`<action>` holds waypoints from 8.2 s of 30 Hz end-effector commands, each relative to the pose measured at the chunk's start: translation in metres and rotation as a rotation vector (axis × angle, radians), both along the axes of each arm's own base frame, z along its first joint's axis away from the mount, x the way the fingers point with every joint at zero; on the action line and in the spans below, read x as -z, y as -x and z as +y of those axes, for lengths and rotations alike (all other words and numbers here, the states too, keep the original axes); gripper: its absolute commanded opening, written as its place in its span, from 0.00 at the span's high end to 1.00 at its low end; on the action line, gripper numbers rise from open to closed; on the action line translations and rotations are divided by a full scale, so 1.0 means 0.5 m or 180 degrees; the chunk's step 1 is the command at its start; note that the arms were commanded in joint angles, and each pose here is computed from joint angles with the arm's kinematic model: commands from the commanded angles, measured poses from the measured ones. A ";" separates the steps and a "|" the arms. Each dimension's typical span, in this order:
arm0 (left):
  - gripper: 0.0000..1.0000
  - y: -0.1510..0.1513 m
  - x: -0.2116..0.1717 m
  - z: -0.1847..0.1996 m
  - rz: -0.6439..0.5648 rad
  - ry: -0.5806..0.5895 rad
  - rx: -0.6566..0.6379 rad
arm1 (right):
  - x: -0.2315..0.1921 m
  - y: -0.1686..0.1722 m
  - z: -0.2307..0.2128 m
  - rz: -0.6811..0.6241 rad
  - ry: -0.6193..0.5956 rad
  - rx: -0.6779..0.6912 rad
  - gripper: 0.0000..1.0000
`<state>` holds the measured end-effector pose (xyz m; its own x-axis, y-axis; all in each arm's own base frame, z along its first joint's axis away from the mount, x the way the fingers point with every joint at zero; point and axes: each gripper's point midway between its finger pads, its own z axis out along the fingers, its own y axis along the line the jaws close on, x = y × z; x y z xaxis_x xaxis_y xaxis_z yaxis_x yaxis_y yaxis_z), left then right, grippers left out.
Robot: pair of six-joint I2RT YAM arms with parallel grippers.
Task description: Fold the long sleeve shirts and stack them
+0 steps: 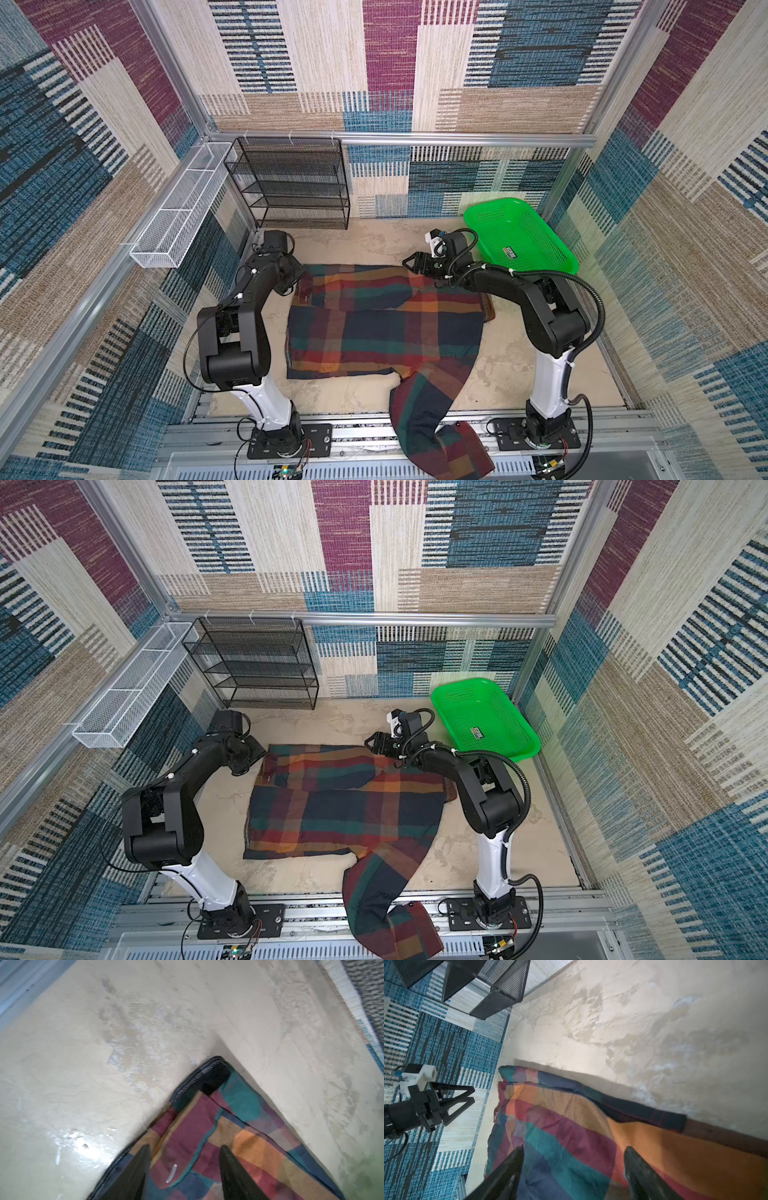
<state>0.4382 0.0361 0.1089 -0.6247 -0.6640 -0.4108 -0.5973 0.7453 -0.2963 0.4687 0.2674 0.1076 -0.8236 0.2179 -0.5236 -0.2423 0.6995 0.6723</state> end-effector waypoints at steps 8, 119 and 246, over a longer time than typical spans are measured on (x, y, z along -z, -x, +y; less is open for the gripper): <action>0.43 -0.088 0.042 -0.125 0.0167 0.0040 0.0291 | 0.092 0.006 -0.165 0.0298 0.0397 0.0689 0.23; 1.00 0.480 0.025 -0.101 0.0505 0.0450 -0.0043 | -0.180 0.828 -0.147 0.0592 0.0670 -0.0129 1.00; 0.64 0.177 0.173 -0.098 0.1586 0.0260 0.0497 | 0.156 0.344 -0.200 0.0980 0.1062 0.0897 0.48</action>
<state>0.3509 -0.0175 0.0251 -0.8231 -0.5677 0.0148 -0.5667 0.8196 -0.0841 0.2906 0.1757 0.0355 -0.9077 0.2540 -0.3341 0.1058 0.9089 0.4035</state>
